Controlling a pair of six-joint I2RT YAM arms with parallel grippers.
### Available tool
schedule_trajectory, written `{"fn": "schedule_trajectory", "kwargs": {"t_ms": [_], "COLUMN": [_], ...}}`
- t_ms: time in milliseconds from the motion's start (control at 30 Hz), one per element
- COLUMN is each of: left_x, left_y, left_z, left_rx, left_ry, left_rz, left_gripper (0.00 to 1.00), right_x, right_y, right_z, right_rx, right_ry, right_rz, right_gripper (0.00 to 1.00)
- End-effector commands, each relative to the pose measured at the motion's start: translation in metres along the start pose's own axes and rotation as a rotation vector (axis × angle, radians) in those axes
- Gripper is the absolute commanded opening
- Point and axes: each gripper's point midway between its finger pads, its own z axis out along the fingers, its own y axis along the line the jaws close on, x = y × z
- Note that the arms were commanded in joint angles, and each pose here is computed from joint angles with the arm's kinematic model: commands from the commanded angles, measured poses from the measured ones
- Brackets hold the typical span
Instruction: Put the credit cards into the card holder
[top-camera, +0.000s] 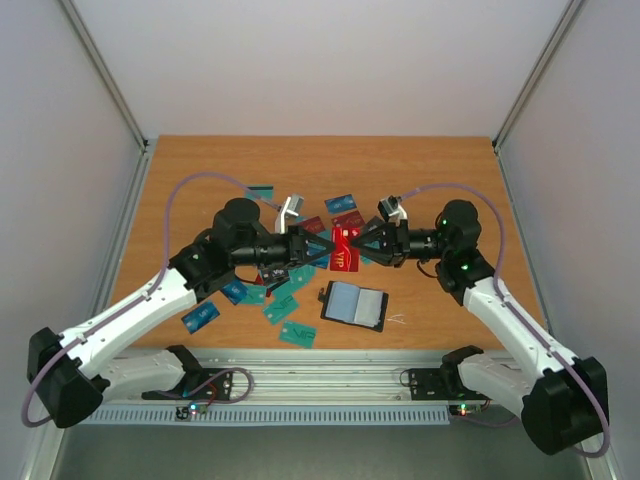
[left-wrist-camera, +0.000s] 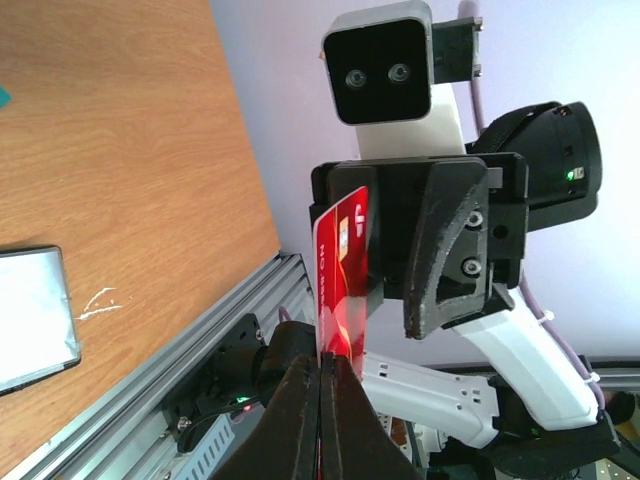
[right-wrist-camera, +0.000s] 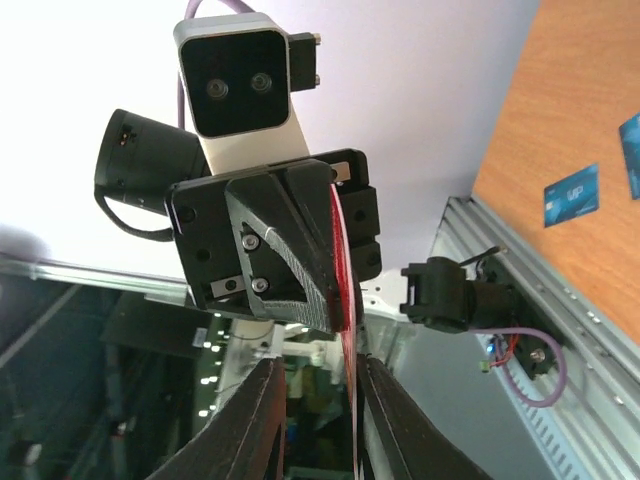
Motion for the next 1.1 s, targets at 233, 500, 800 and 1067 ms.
{"fn": "schedule_trajectory", "kwargs": {"t_ms": [233,500,800,1067], "left_x": [-0.008,-0.006,-0.003,-0.003], "left_y": [0.008,0.013,0.019,0.031], "left_z": [0.0,0.002,0.011,0.018], "left_rx": [-0.025,-0.034,-0.013,-0.06], "left_ry": [-0.051,-0.043,-0.014,0.004], "left_rz": [-0.011,-0.018,-0.033,-0.041], "left_gripper": [0.0,0.0,0.0,0.19], "right_x": [0.013,0.013,0.016,0.018], "right_y": [0.005,0.004,0.0,-0.014], "right_z": [-0.004,-0.004,-0.004,-0.009], "right_rx": [0.111,0.127,0.13,0.246], "right_ry": [0.026,0.03,0.03,0.005], "right_rz": [-0.089,-0.077,-0.072,-0.034], "right_gripper": [0.12,0.02,0.01,0.01]}}
